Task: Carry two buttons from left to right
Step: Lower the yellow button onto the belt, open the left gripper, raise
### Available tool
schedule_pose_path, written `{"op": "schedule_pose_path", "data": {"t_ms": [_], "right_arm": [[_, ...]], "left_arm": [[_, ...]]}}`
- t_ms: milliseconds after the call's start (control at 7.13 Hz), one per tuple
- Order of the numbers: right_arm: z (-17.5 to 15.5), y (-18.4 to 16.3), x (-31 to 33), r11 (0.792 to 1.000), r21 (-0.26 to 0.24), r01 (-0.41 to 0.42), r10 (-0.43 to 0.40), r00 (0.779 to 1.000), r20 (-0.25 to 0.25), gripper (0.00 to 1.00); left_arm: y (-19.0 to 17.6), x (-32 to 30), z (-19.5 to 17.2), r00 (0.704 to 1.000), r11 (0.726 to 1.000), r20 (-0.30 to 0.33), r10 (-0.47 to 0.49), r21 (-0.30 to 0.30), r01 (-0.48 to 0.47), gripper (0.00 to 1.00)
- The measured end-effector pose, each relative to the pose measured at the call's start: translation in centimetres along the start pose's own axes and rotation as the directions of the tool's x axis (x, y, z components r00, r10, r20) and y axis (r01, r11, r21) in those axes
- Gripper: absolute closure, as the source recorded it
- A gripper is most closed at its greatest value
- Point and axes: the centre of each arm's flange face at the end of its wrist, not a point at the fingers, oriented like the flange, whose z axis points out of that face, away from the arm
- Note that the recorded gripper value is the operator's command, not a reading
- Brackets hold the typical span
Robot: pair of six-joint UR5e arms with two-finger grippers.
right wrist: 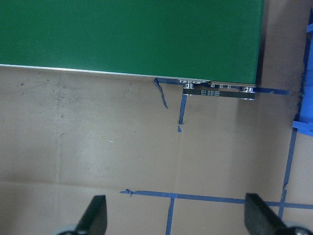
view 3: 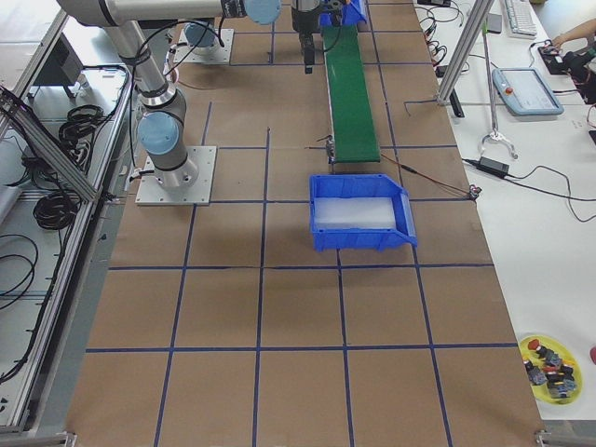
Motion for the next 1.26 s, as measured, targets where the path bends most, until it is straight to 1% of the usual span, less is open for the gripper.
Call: {"op": "schedule_pose_path", "data": {"t_ms": [140,280,421,561,841,982,1122,1262], "right_arm": [[0.0,0.0,0.0,1.0,0.0,0.0,0.0,1.0,0.001,0.0],[0.0,0.0,0.0,1.0,0.0,0.0,0.0,1.0,0.001,0.0],[0.0,0.0,0.0,1.0,0.0,0.0,0.0,1.0,0.001,0.0],[0.0,0.0,0.0,1.0,0.0,0.0,0.0,1.0,0.002,0.0],[0.0,0.0,0.0,1.0,0.0,0.0,0.0,1.0,0.003,0.0],[0.0,0.0,0.0,1.0,0.001,0.0,0.0,1.0,0.003,0.0],[0.0,0.0,0.0,1.0,0.001,0.0,0.0,1.0,0.003,0.0],[0.0,0.0,0.0,1.0,0.0,0.0,0.0,1.0,0.003,0.0]], "left_arm": [[0.4,0.7,1.3,1.0,1.0,-0.001,0.002,-0.01,-0.002,0.98],[0.8,0.9,2.4,1.0,1.0,0.0,0.003,-0.001,-0.003,0.94],[1.1,1.0,3.1,1.0,1.0,0.002,0.002,0.017,-0.002,0.59],[1.2,1.0,3.4,1.0,1.0,0.003,0.0,0.026,0.0,0.01],[0.9,1.0,3.1,1.0,0.999,0.004,-0.004,0.042,0.004,0.0],[0.5,0.8,2.1,1.0,0.998,0.006,-0.007,0.06,0.007,0.0],[0.2,0.6,0.5,1.0,0.997,0.009,-0.011,0.078,0.01,0.0],[-0.2,0.3,-1.9,1.0,0.997,0.01,-0.014,0.082,0.013,0.0]]}}
